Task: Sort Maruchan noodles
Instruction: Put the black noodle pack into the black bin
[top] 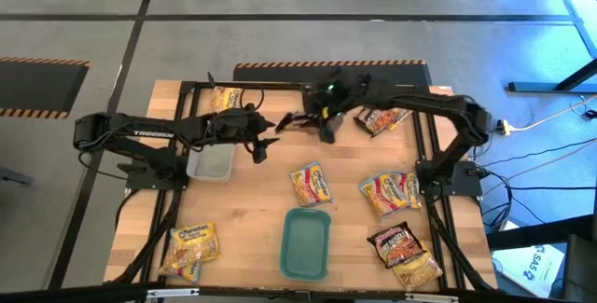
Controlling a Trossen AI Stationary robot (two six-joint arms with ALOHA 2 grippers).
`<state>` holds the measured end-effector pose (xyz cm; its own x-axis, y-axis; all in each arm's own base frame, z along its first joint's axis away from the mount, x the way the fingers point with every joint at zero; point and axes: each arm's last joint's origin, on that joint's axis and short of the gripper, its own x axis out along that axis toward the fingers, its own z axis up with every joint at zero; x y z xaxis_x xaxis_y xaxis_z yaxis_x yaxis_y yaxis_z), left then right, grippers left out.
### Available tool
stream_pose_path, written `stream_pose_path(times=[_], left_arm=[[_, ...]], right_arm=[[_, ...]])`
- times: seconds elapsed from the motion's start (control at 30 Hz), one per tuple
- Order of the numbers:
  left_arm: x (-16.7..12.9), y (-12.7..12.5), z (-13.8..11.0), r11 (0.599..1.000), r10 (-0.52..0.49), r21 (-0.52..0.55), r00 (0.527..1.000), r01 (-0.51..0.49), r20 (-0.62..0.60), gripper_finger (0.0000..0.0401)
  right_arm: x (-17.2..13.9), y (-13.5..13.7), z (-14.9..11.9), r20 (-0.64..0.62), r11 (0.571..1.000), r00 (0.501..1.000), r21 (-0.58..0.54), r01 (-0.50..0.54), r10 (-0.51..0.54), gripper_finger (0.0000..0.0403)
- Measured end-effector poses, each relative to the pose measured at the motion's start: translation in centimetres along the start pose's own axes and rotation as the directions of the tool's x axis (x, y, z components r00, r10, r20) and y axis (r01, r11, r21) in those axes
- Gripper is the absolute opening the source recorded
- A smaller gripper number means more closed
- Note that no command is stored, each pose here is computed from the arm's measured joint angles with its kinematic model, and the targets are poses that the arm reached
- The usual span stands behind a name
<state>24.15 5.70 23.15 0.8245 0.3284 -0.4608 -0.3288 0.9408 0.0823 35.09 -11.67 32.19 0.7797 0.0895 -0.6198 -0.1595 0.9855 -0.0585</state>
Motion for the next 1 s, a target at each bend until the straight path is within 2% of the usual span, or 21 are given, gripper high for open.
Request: stream_pose_path(times=[0.13,0.27,0.4,0.5,0.7,0.83,1.0], left_arm=[[-0.1,0.1,-0.4,1.000,0.029,-0.006,0.999,-0.029,-0.043,0.0222],[0.5,0.0,-0.9,0.999,0.027,0.021,0.997,-0.026,-0.076,0.0223],[0.8,-0.1,-1.0,1.000,0.027,0.014,0.996,-0.026,-0.082,0.0222],[0.8,-0.1,-1.0,1.000,0.027,0.008,0.997,-0.026,-0.077,0.0221],[0.8,-0.1,-0.9,1.000,0.026,0.000,0.997,-0.026,-0.068,0.0221],[0.8,-0.1,-0.9,1.000,0.027,-0.004,0.997,-0.028,-0.067,0.0221],[0.8,-0.1,-0.9,1.000,0.028,-0.005,0.997,-0.028,-0.066,0.0221]], right_arm=[[-3.2,-2.2,-1.7,-0.041,0.997,0.996,0.027,0.075,-0.074,0.0094],[-4.1,-5.0,-5.1,-0.089,0.988,0.988,0.078,0.135,-0.128,0.0097],[-3.5,-7.2,-8.0,-0.074,0.979,0.982,0.095,0.182,-0.175,0.0094],[-2.4,-8.0,-9.7,-0.080,0.980,0.983,0.100,0.171,-0.163,0.0097],[0.2,-8.8,-11.2,-0.112,0.987,0.985,0.080,0.142,-0.133,0.0099],[1.4,-9.1,-12.2,-0.187,0.982,0.969,0.062,0.177,-0.163,0.0100],[2.1,-9.4,-12.8,-0.221,0.981,0.960,0.049,0.189,-0.174,0.0100]])
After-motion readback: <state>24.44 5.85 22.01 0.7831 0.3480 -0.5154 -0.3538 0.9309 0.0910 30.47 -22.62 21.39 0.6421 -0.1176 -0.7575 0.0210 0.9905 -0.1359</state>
